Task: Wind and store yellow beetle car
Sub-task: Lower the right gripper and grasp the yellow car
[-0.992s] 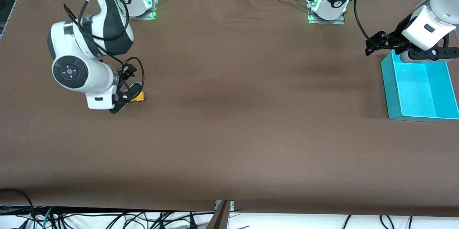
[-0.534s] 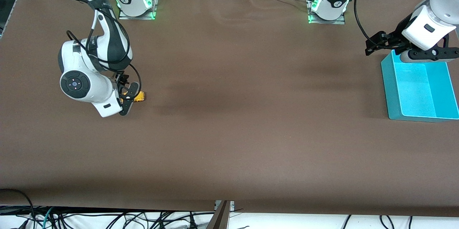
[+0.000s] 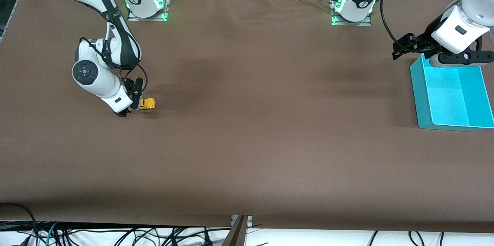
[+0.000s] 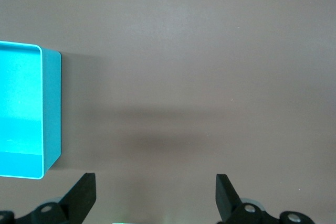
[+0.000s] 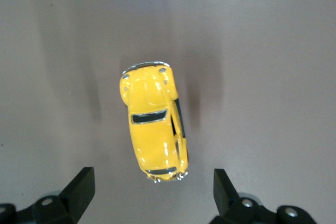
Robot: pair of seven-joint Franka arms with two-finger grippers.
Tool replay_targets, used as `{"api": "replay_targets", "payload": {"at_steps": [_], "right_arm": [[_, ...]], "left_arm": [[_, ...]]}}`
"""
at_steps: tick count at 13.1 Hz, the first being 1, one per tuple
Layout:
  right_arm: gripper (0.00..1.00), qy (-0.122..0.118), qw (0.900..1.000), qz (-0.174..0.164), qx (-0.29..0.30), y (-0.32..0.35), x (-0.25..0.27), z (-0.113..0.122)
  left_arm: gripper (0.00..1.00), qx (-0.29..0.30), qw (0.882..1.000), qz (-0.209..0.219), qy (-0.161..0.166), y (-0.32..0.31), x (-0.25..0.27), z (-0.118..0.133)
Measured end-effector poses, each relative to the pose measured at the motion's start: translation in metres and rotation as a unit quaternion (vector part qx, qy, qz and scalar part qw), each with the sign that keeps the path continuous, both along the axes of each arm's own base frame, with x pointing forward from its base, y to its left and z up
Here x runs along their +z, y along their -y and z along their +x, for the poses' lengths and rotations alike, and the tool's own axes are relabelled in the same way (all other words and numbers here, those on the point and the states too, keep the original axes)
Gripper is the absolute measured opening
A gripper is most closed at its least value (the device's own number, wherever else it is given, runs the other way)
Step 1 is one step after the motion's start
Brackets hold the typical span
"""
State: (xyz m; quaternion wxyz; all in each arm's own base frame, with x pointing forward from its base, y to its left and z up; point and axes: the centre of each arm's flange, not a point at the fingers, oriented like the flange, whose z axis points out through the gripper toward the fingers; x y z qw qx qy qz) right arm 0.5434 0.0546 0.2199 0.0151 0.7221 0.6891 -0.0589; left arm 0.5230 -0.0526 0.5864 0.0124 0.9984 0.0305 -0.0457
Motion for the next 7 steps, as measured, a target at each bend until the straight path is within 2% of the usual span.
{"api": "replay_targets", "payload": {"at_steps": [7], "right_arm": [[0.97, 0.029, 0.997, 0.01, 0.073, -0.0048, 0.0039, 0.0009]], "left_arm": [[1.0, -0.001, 1.0, 0.0, 0.0, 0.0013, 0.0, -0.0001]]}}
